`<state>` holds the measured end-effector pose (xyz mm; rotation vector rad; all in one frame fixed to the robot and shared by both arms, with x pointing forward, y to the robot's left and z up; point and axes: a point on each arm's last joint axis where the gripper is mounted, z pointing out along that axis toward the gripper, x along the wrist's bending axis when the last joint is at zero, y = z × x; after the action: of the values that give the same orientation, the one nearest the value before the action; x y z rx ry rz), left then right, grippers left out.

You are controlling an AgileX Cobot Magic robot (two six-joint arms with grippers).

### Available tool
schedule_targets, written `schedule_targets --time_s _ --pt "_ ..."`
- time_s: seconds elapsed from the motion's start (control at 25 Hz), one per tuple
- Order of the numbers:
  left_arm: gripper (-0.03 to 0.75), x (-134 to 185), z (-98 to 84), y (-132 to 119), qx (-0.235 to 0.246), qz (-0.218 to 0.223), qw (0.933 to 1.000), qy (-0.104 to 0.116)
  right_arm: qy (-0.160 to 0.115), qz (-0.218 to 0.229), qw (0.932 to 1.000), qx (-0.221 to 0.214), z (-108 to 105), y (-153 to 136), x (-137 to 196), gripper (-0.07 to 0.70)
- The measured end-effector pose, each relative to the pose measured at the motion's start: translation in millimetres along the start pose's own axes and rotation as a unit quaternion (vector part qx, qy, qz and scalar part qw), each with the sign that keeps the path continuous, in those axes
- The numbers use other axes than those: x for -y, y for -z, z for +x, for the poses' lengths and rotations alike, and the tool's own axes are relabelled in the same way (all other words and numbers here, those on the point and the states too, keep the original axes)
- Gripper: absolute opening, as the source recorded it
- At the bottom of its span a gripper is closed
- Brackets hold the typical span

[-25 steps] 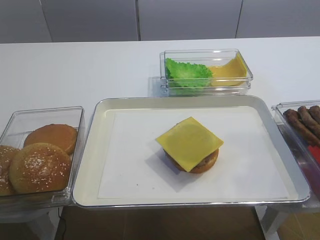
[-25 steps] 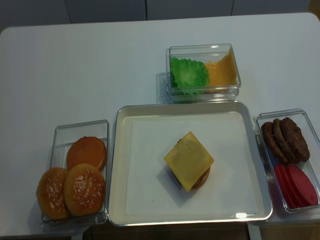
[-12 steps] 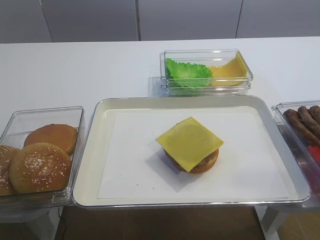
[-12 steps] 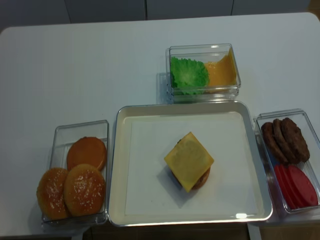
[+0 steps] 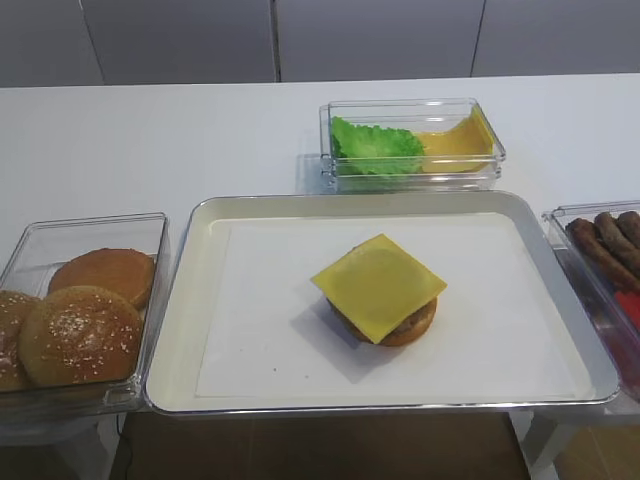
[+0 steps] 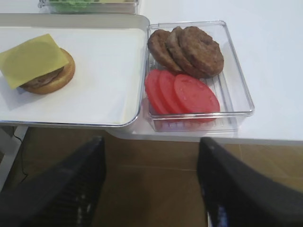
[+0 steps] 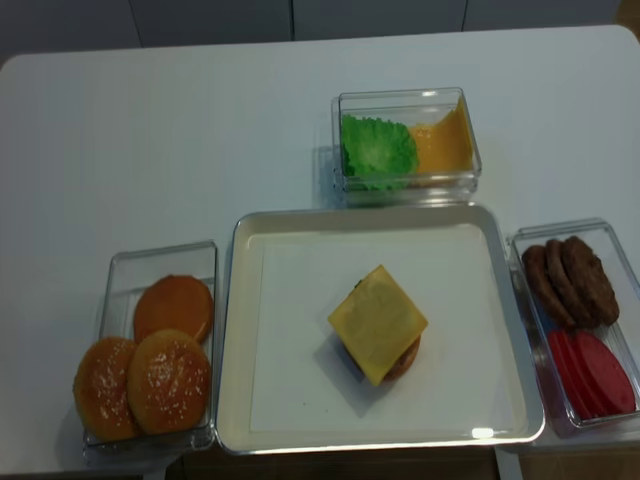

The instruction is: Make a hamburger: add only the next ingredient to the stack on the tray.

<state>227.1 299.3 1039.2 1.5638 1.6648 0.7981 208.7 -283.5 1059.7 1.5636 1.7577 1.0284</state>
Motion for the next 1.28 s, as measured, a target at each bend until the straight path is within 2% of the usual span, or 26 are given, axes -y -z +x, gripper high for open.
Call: schedule_targets --time_s 0.16,0.36,0.44,0.68,1.28 --pt "0.422 0.0 0.0 0.0 0.000 0.000 1.0000 0.000 0.003 0.018 0.9998 0.010 -3.4 -10.1 6.1 0.460" --pt "0.422 0.0 0.0 0.0 0.000 0.000 1.0000 0.000 0.005 -0.009 0.9997 0.021 -6.5 -16.7 2.9 0.460" --pt "0.422 0.0 0.0 0.0 0.000 0.000 1.0000 0.000 0.003 -0.005 0.9997 0.022 -7.7 -22.4 5.3 0.460" --pt "0.422 0.0 0.0 0.0 0.000 0.000 1.0000 0.000 -0.021 -0.007 0.9988 0.044 -12.6 -26.8 6.7 0.460" --pt "0.422 0.0 0.0 0.0 0.000 0.000 1.0000 0.000 -0.026 -0.008 0.9989 0.038 -11.4 -26.9 6.7 0.460"
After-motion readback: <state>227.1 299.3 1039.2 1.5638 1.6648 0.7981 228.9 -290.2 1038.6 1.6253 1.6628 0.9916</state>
